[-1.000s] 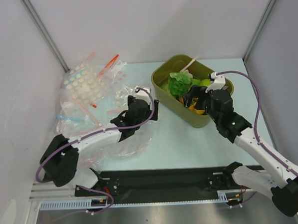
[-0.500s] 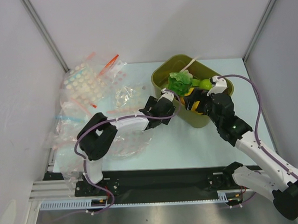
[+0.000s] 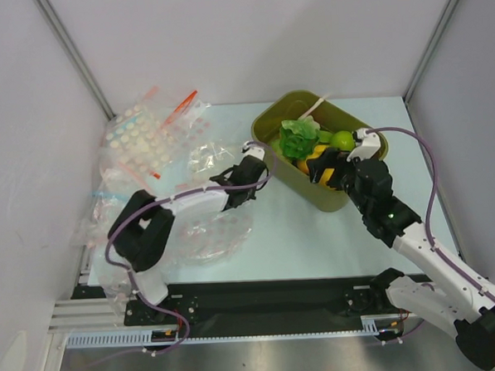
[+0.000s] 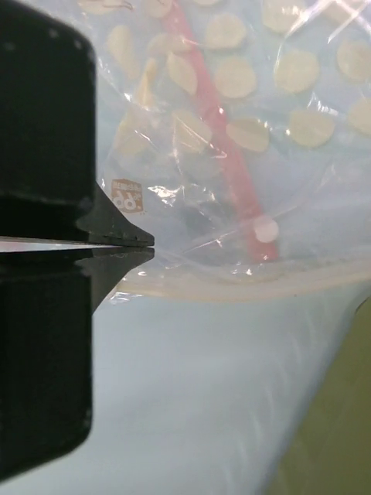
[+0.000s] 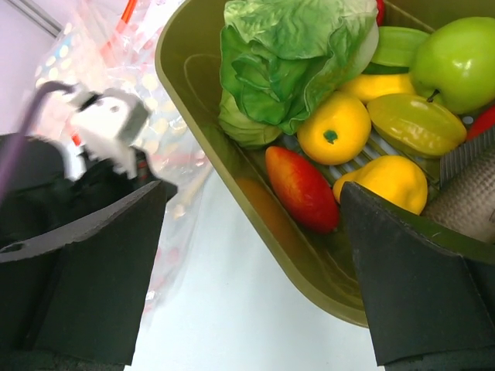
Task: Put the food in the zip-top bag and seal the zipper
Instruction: Pick up the zipper food storage bag at the center of the board.
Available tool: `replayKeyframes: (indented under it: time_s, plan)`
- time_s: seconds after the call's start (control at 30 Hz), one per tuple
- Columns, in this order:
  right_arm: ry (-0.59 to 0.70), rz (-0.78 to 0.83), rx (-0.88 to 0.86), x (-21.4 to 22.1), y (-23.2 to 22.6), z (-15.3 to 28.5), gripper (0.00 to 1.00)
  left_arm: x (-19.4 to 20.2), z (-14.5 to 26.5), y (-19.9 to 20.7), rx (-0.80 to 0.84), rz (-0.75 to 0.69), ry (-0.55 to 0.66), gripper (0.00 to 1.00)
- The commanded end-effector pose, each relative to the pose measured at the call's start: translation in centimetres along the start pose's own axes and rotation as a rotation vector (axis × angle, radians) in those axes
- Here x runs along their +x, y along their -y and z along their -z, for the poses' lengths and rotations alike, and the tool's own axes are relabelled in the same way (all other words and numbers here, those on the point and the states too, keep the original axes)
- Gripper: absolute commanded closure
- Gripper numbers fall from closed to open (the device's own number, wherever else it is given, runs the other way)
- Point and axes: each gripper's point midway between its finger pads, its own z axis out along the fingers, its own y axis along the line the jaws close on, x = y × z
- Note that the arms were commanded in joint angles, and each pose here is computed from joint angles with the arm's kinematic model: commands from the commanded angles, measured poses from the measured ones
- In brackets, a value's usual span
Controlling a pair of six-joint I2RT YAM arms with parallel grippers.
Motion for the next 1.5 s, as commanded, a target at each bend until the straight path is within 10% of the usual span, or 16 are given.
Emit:
replayKeyframes:
  time_s: [0.0,0.4,0.53,0.7,1.47]
  plan:
    - [0.038,-0.005,-0.047,-0.9,-1.0,-0.4,0.0,-3.5,5.8,-1.2,0.062,0.1,0.138,1.0]
    - [0.019,0.016,-0.318,0.8,-5.6,0.3,0.02,-5.7,15.7,-3.8,0.251,0.317,0.501,0.97]
    - [-0.001,0.044,-0.323,1.5,-6.6,-0.2,0.03,-5.0,14.5,-3.3,0.245,0.248,0.454,0.28]
    - [0.009,0.04,-0.283,1.5,-5.9,-0.3,0.03,-3.7,9.2,-1.3,0.176,0.143,0.269,0.05]
    - [0.049,0.026,-0.202,0.8,-4.4,-0.2,0.02,0.6,0.9,1.7,0.053,-0.075,-0.06,0.27]
